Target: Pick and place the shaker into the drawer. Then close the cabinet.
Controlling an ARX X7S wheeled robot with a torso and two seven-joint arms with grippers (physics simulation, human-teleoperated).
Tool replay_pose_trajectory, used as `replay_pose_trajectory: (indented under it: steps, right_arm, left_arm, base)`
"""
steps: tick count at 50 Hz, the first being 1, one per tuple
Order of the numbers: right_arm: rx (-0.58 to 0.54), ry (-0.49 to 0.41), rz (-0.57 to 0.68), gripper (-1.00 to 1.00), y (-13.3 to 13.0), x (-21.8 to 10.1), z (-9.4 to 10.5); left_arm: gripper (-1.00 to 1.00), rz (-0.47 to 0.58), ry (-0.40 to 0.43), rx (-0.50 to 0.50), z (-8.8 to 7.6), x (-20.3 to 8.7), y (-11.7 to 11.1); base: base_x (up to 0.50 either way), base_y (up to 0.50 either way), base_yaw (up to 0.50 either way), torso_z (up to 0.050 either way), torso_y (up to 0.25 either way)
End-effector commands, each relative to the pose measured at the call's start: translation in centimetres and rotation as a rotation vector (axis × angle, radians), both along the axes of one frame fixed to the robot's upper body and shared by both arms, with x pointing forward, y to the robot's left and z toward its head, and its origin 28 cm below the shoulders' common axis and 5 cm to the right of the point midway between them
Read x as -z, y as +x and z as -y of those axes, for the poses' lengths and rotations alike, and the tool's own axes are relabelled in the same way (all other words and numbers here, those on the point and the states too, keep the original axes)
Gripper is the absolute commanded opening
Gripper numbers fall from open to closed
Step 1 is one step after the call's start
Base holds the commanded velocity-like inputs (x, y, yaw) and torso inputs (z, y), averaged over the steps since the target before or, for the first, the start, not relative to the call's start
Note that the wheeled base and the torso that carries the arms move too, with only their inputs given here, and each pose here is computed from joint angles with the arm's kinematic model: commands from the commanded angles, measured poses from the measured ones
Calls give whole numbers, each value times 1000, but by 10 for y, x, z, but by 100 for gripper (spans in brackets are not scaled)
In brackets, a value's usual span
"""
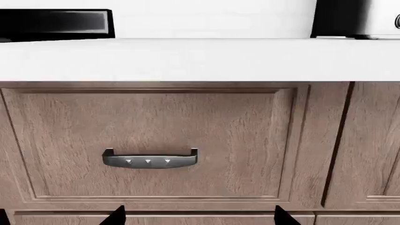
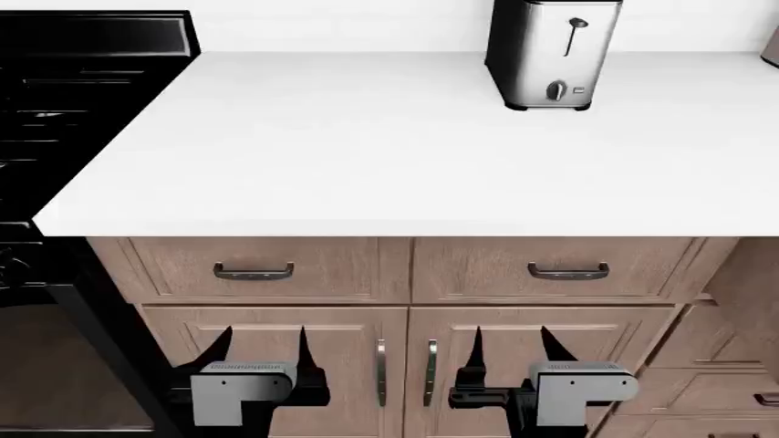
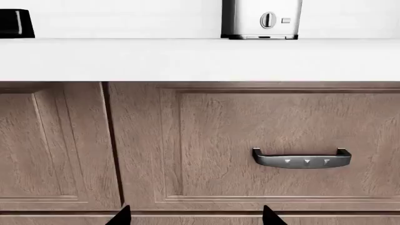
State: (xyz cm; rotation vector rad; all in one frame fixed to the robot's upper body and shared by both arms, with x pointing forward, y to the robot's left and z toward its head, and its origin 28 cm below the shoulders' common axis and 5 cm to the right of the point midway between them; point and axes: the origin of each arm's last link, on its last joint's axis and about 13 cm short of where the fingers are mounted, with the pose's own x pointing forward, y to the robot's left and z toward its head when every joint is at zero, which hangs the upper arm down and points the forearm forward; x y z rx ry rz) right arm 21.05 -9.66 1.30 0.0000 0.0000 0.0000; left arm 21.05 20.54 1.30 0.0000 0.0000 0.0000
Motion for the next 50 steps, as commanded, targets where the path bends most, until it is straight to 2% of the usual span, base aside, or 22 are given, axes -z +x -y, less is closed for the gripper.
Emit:
replay_pose_trajectory:
  steps: [1,4,10,20,40,42,48,50]
  right_arm:
    - [-6,8,0,100,1,0,0]
    - [-11,26,9,100,1,-1,1]
    - [-35,-11,21,100,2,1,-1]
    - [-26,2,15,100,2,1,0]
    - [-20,25,-2,100,2,1,1]
    - [-7,52,0,100,2,1,2]
    - [1,51,-6,100,2,-1,2]
    - [22,60,12,100,8,-13,3]
  left_arm:
    - [100,-5,1,3,0,1,1]
    - [100,-26,-26,-5,-2,3,3]
    - [100,-47,-46,8,-2,9,4]
    - [100,-96,-34,10,-1,8,5]
    - [100,-102,-25,24,-1,8,5]
    - [100,-100,-21,23,-1,8,5]
    - [100,-97,8,16,-1,7,5]
    - [100,-101,-6,19,-2,0,8]
  base:
    - [0,0,0,0,0]
    - [0,500,0,0,0]
    - [0,500,0,0,0]
    - [0,500,0,0,0]
    - [0,500,0,0,0]
    - [0,0,0,0,0]
    - [0,0,0,42,72]
    - [0,0,0,50,84]
